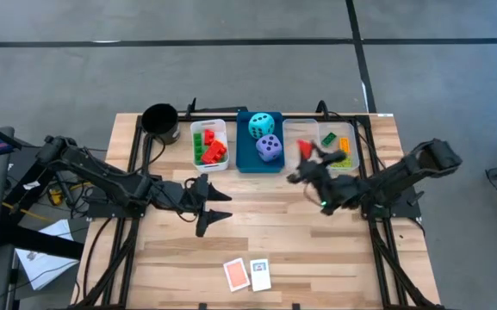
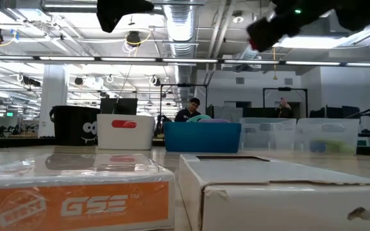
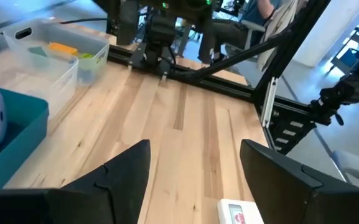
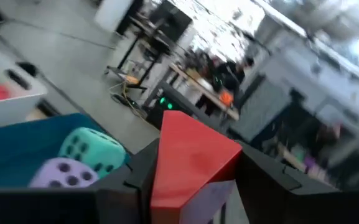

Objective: Pick & Place Toys
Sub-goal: Put the small red game piece into the right transparent bin

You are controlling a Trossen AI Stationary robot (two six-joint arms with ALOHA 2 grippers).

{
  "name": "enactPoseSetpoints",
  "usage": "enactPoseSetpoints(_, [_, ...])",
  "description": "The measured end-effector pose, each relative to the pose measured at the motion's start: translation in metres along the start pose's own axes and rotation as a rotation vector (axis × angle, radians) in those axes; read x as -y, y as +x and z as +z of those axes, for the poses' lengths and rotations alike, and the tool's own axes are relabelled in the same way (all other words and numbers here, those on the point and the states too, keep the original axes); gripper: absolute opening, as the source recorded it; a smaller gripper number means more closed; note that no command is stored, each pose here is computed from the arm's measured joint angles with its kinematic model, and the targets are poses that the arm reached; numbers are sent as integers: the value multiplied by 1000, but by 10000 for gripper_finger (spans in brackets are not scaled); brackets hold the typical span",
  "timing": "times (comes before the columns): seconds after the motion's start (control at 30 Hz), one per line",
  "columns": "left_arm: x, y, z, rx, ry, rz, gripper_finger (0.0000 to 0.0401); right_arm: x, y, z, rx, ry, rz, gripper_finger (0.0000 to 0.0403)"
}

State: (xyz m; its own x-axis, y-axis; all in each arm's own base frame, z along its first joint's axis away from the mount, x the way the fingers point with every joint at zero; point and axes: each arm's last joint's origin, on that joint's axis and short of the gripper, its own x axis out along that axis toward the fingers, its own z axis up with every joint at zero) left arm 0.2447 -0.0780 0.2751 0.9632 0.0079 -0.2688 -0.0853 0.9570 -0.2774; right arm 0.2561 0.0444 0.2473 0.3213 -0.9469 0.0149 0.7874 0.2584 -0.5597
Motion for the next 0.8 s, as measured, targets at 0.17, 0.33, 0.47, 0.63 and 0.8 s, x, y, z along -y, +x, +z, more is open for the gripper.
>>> enactPoseSetpoints(0.17, [-1,0,-2,-18,8,7,241,36,10,-33,-60,175,-79,162])
enactPoseSetpoints(0.33, [-1,0,-2,-21,10,9,240,56,21,-52,-92,248,-149,168])
enactPoseSetpoints(0.47, [-1,0,-2,-15,7,6,240,62,34,-62,-130,237,-221,164])
enactPoseSetpoints(0.63, [-1,0,-2,-17,0,7,240,64,50,-78,-180,214,-310,165])
enactPoseSetpoints(0.8, [0,0,-4,-35,5,9,240,62,57,-100,-213,187,-362,174])
